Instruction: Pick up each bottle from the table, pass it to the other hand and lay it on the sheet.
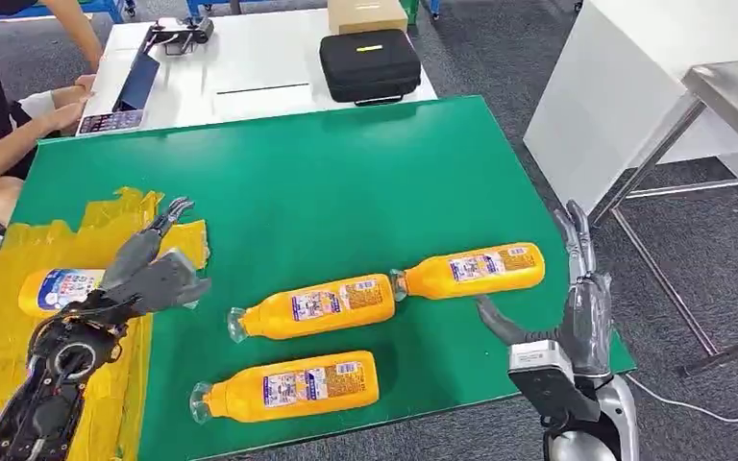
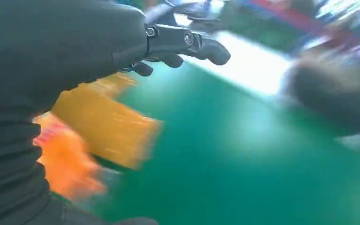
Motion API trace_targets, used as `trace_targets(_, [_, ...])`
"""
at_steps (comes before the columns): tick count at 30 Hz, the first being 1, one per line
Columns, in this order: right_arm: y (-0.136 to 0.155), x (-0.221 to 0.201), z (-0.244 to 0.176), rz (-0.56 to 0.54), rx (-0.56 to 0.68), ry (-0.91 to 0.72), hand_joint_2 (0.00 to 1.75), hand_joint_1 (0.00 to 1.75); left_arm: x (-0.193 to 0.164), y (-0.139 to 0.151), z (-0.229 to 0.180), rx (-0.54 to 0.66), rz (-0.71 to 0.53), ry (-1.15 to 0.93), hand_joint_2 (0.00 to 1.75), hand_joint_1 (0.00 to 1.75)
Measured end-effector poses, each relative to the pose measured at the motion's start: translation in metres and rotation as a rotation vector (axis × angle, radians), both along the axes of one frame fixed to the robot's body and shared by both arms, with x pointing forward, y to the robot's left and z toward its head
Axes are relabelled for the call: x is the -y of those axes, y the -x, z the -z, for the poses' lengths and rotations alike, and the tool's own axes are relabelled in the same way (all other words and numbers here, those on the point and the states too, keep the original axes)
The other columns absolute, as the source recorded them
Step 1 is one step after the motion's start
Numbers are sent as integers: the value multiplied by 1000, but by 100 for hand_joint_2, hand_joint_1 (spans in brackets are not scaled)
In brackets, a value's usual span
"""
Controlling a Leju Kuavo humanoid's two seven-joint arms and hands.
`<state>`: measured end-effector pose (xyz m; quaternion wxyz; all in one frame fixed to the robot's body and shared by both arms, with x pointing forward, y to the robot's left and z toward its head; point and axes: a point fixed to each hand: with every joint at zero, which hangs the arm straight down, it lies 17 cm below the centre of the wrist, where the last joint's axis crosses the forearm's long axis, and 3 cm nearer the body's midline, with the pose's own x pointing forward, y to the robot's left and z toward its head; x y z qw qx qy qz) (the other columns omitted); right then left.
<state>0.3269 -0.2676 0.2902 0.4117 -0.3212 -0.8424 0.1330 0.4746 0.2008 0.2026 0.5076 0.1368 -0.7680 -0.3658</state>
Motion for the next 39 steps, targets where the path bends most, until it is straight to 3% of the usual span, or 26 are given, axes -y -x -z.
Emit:
trace_targets(3, [1, -1, 4, 8, -15, 44, 175, 0, 5, 24, -37, 55, 59, 204, 175, 0])
trace_targets(4, [1, -2, 6, 10, -21, 66, 0, 0, 4, 30, -45, 69, 61, 249, 175, 0])
trace_targets(7, [-2, -8, 13, 9, -54, 144, 0, 0, 2, 48, -63, 88, 86, 385, 175, 0])
trace_targets(8, [-3, -9, 16, 7, -70, 167, 175, 0, 2, 53, -66, 87, 94, 421, 175, 0])
trace_targets(11, [-7, -12, 25, -2, -114, 224, 175, 0, 4, 64, -72, 86, 116, 494, 175, 0])
trace_targets(15, [-17, -23, 57, -92, -255, 391, 175, 0, 9, 79, -77, 68, 171, 603, 175, 0])
trace_targets(23, [-46, -11, 88, -218, -336, 623, 175, 0, 15, 88, -76, 52, 198, 655, 175, 0])
trace_targets(39, [-112, 75, 129, -156, -553, 808, 175, 0, 17, 86, -75, 24, 196, 719, 175, 0])
